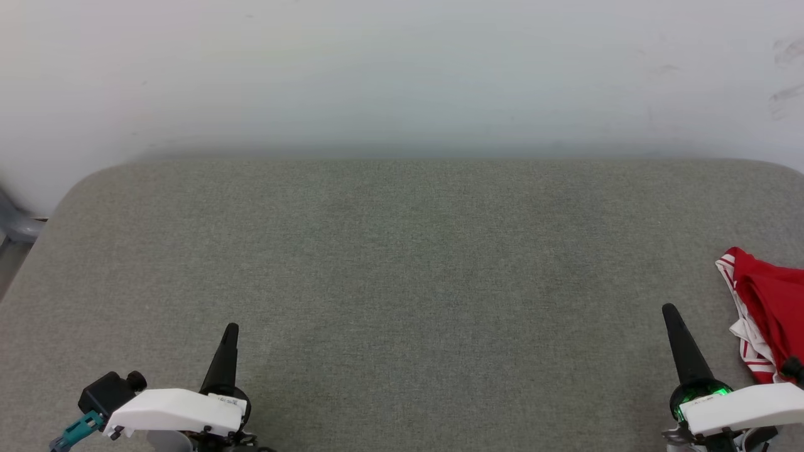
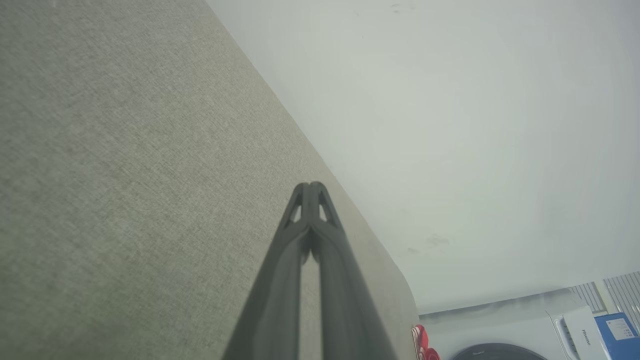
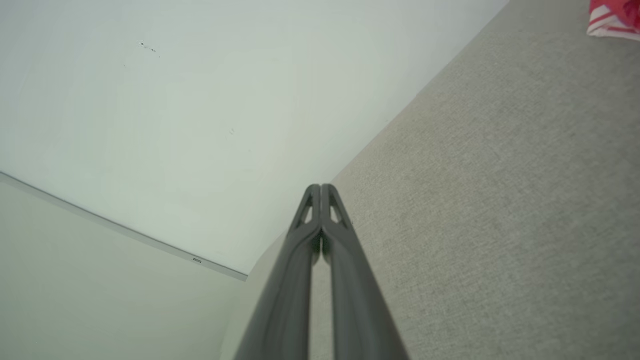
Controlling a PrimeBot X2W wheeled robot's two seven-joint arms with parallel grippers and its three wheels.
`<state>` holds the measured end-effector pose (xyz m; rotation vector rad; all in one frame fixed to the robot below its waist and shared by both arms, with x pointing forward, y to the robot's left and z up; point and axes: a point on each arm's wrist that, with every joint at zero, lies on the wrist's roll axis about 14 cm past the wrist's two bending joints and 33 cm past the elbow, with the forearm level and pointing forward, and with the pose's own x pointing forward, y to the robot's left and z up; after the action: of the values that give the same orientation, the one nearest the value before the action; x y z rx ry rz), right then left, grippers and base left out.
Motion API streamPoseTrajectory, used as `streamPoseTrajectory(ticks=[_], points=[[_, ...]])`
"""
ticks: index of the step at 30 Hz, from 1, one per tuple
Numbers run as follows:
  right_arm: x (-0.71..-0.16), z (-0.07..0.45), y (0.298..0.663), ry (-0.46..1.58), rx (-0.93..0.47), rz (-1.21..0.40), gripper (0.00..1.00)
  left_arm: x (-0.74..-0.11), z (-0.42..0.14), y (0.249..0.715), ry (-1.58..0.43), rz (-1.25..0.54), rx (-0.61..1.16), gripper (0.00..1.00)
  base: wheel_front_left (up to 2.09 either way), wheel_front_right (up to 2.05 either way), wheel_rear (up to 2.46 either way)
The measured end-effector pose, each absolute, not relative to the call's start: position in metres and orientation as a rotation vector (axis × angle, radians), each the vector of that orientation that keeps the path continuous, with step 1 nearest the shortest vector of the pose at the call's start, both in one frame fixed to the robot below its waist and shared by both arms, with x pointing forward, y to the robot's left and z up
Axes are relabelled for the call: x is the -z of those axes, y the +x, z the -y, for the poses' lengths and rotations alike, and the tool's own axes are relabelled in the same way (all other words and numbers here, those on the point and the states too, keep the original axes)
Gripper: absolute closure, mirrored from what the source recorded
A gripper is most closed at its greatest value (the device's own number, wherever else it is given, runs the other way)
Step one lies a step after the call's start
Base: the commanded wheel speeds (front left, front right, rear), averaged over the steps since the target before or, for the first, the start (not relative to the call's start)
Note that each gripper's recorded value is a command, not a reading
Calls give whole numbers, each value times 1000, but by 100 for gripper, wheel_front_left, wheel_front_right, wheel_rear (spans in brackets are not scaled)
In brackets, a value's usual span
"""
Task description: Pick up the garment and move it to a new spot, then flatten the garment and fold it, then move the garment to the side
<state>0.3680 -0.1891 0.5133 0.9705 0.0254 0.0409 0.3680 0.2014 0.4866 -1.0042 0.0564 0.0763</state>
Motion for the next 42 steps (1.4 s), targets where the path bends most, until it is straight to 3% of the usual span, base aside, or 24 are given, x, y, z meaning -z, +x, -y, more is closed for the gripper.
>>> streamPoseTrajectory(ticks=[42], points=[[-506, 195, 381, 1378, -9, -22, 100, -497, -200, 381, -1391, -34, -42, 100, 0, 0, 0]])
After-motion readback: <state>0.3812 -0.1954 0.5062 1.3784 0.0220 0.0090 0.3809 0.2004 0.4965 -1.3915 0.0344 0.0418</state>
